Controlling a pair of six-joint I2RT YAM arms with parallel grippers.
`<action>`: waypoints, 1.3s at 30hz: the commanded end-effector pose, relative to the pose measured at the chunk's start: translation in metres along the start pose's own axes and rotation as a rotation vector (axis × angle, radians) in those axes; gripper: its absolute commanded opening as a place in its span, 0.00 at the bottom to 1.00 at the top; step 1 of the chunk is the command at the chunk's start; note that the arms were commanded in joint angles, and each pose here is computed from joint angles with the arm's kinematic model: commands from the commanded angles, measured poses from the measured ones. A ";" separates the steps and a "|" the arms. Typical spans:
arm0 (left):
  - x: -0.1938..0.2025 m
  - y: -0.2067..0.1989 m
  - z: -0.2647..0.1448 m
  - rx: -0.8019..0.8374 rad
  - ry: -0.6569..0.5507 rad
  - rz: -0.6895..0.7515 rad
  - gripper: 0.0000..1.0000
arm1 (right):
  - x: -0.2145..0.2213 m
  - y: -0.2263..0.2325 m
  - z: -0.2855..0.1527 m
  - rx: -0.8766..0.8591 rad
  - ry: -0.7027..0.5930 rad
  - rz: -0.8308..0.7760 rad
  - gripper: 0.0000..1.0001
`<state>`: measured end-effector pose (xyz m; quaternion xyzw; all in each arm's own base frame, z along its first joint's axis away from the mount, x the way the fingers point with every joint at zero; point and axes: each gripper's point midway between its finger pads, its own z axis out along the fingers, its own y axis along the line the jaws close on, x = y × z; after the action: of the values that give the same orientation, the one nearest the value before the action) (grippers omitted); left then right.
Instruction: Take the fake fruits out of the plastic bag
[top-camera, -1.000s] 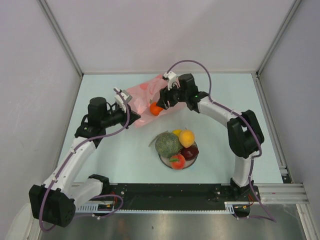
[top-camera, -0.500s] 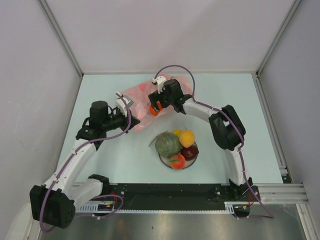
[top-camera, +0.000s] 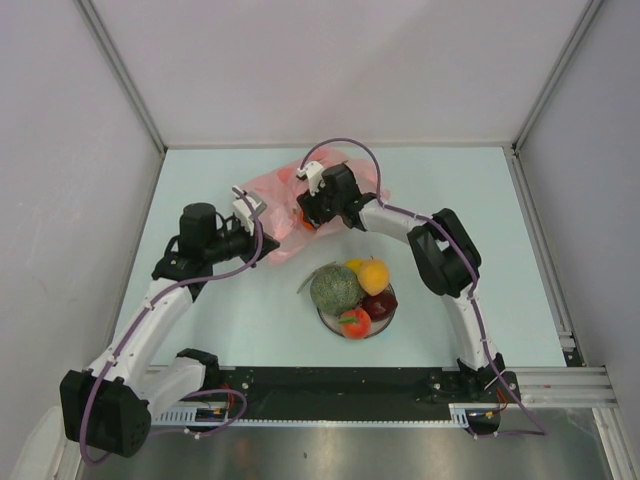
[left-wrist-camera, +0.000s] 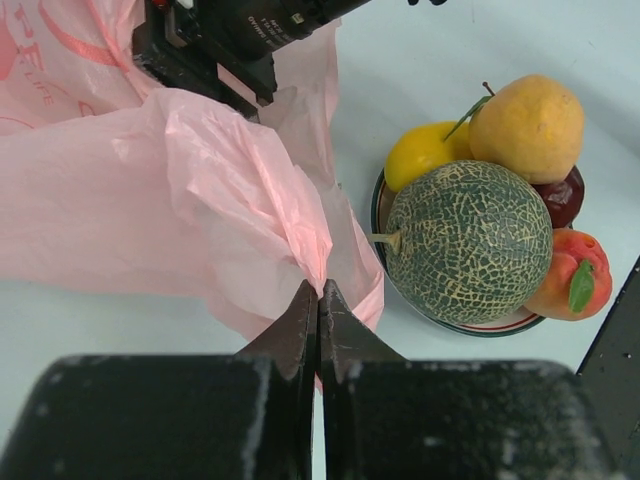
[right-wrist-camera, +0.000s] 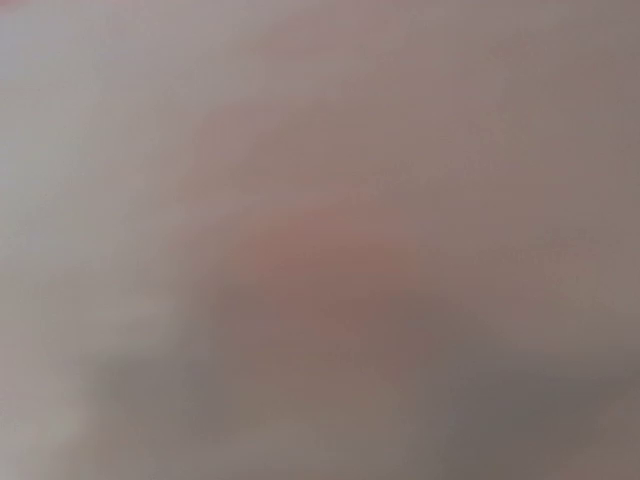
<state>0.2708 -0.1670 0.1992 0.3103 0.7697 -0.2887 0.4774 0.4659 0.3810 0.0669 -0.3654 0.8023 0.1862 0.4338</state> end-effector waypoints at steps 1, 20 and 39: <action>-0.021 0.010 -0.004 -0.040 -0.063 0.062 0.00 | -0.052 0.011 -0.026 -0.105 -0.117 -0.082 0.53; -0.069 0.025 0.001 -0.082 -0.163 0.068 0.00 | -0.062 0.075 -0.243 -0.393 -0.200 -0.232 0.33; -0.067 0.012 0.002 -0.024 -0.177 0.025 0.00 | 0.052 0.156 -0.327 -0.557 -0.029 -0.824 0.33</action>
<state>0.3089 -0.1720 0.2481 0.2842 0.7369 -0.2884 0.5414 0.1565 0.2734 0.2108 -0.7095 0.5396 0.2583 0.3725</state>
